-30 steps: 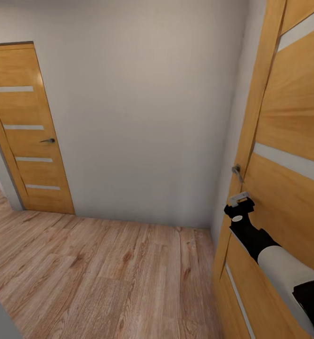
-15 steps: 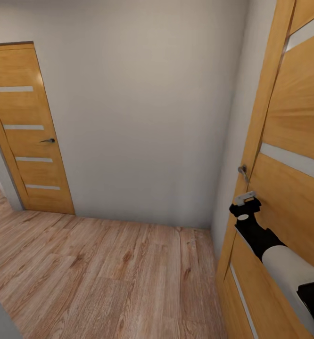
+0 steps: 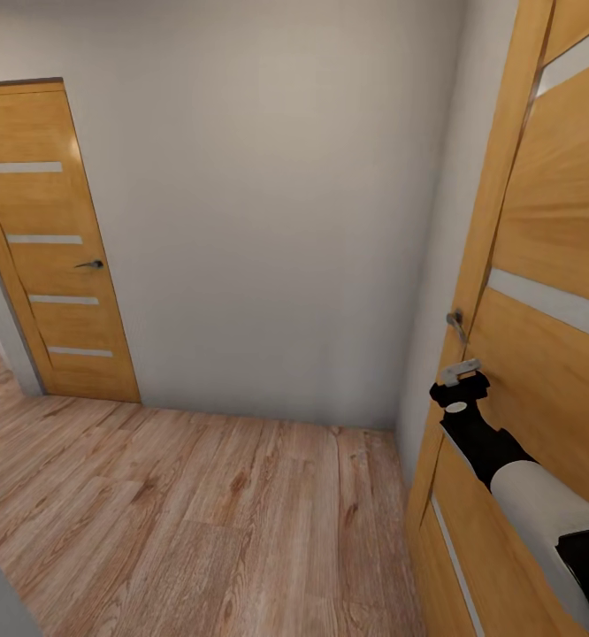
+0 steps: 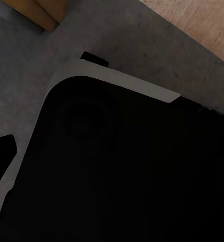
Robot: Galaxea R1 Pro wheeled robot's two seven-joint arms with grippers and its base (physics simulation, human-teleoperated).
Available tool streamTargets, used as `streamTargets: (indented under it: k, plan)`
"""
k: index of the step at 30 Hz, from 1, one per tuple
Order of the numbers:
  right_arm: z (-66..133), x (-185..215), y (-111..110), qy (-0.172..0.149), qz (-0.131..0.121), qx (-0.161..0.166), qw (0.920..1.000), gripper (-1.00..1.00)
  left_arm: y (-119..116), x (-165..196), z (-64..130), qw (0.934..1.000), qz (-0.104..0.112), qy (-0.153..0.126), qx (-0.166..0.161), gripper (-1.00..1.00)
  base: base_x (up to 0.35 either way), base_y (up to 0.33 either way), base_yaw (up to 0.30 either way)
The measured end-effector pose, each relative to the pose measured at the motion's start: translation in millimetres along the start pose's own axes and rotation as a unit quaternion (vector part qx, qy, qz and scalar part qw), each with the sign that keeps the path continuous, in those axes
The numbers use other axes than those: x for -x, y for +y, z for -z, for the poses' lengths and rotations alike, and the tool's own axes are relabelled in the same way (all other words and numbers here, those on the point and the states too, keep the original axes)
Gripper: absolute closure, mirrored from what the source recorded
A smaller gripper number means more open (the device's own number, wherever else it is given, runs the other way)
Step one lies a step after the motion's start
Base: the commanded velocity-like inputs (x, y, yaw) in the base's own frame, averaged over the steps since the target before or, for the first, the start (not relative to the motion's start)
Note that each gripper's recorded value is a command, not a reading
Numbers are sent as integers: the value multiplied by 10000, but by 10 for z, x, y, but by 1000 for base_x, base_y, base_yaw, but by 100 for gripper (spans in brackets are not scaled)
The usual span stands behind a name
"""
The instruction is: Move the two storage containers from the living room to the garage. In the garage, place one container on the floor and stack the other container on top of it (either order is fine).
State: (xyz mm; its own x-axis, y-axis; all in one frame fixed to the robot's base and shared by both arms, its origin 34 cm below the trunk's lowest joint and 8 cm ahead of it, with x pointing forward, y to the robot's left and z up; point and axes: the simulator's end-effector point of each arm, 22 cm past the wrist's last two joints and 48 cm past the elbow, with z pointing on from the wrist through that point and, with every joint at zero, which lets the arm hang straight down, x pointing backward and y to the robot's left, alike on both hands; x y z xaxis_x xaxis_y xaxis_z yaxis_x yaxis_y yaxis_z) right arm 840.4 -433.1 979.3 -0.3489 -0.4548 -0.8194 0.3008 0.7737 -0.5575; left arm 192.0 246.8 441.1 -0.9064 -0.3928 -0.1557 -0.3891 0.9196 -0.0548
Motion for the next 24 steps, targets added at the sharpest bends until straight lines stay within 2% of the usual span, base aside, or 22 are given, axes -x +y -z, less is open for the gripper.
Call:
streamTargets:
  k: [4, 6, 8, 11, 16, 21, 22, 23, 24]
  plan:
    - [0, -6, 0, 19, 49, 3, 10000, -100, 5, 2, 0, 10000, 4, -1, 4, -100, 0, 0, 0]
    - [103, 62, 388, 56, -37, 248, 9997, -100, 9, 4, 0, 10000, 5, -1, 7, -100, 0, 0, 0]
    - [308, 339, 938, -96, -129, 618, 9980, -100, 10, 4, 0, 10000, 6, -2, 8, -100, 0, 0, 0]
    - [489, 519, 1342, -199, -122, 893, 9957, -100, 10, 4, 0, 10000, -1, -2, 7, -100, 0, 0, 0]
    - [612, 507, 1633, -148, -100, 1107, 9937, -100, 9, 4, 0, 10000, -7, -1, 5, -100, 0, 0, 0]
    - [689, -1, 1912, 294, 92, 1364, 9902, -100, 2, 1, 0, 10000, -13, 1, 1, -100, 0, 0, 0]
    - [736, -345, 2006, 580, 216, 1473, 9872, -100, 4, 1, 0, 10000, -14, 3, 2, -100, 0, 0, 0]
    - [768, -519, 2044, 728, 307, 1524, 9852, -100, 5, 1, 0, 10000, -14, 3, 2, -100, 0, 0, 0]
    - [852, -918, 2101, 1096, 445, 1630, 9795, -100, 6, 1, 0, 10000, -15, 5, 2, -100, 0, 0, 0]
